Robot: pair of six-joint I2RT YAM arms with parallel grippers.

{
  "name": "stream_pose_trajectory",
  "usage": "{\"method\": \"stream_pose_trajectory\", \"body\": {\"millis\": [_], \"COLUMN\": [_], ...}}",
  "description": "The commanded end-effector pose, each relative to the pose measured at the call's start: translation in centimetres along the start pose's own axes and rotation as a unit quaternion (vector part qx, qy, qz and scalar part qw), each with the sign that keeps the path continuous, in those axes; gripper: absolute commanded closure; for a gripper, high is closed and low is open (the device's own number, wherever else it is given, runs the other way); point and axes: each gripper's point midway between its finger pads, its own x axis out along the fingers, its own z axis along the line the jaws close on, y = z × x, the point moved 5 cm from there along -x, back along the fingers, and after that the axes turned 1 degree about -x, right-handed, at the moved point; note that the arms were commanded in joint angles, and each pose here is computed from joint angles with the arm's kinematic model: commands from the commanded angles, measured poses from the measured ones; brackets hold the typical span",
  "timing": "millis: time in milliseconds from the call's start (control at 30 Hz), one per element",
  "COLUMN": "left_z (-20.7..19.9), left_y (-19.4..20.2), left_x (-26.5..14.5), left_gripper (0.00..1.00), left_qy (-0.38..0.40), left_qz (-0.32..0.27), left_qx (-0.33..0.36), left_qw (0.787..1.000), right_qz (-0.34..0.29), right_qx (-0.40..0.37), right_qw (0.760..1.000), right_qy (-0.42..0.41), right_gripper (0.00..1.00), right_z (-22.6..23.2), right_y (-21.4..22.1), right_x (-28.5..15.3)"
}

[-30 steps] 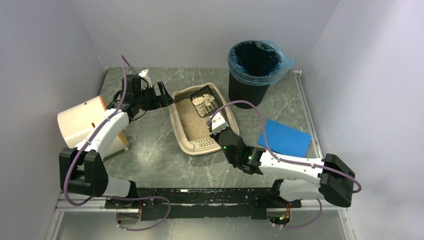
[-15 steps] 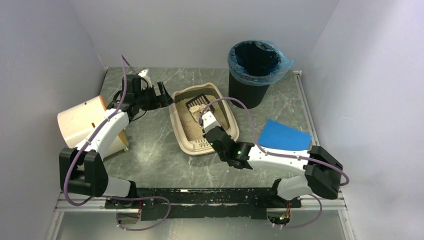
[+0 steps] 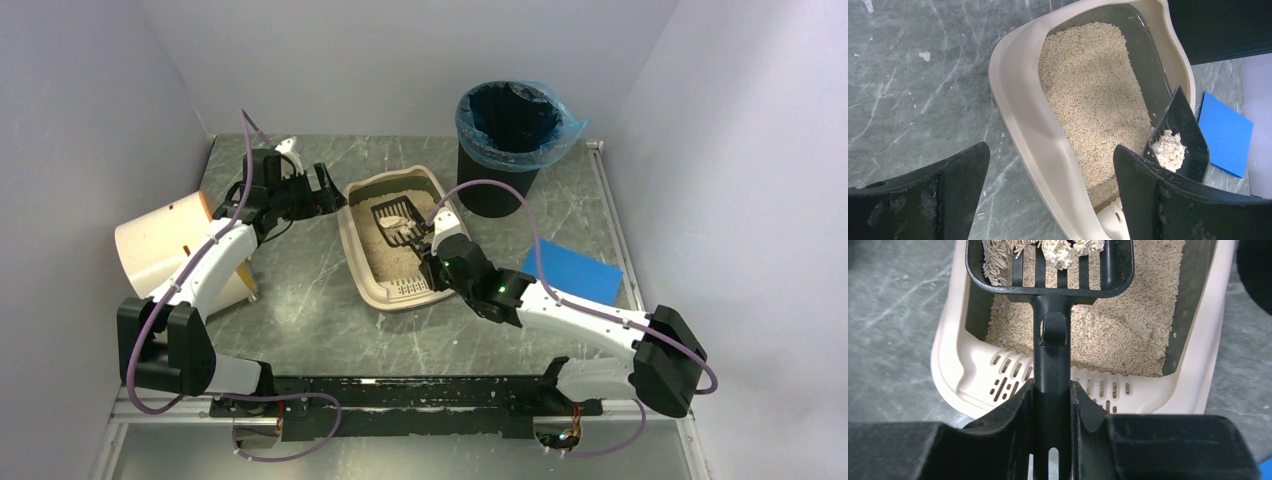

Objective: Clean the litter box

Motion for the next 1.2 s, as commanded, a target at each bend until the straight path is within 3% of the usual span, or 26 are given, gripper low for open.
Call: {"method": "stream_pose_trajectory", "body": {"millis": [0,700,833,967,1033,1167], "left_z": [0.1,0.1,0.1,0.2,0.2,0.2], "left_y": [-0.7,-0.7,-0.7,-0.6,-0.6,-0.5], "left_x": [-0.6,-0.5,-0.4,-0.2,-0.2,-0.1], "left_gripper": [0.02,0.02,0.02,0.02,0.02,0.02], "left_qy": [-0.002,-0.001,0.0,0.0,-0.001,0.0], "left_qz": [-0.022,-0.021,-0.02,-0.018,-0.019,-0.016], "left_qx": [0.011,0.012,0.011,0.01,0.01,0.009], "left_qw": [1.0,1.0,1.0,1.0,1.0,1.0], "right_qz": [-0.009,0.005,0.001,0.023,0.023,0.014], "right_qx": [0.065,0.177,0.136,0.011,-0.043,-0.087], "right_qw": [0.996,0.98,0.988,1.0,0.997,0.991], "right_qy": [-0.057,-0.097,-0.071,-0.001,0.062,0.104], "right_gripper": [1.0,1.0,1.0,1.0,1.0,1.0], "right_z": [1.1,-0.9,-1.6,-1.4,-1.7,-1.9], "right_y": [-1.0,-2.7,-3.0,-2.7,-2.6,-2.7], "right_x": [-0.5,-1.0,-0.9,-0.7,-0.8,-1.2]}}
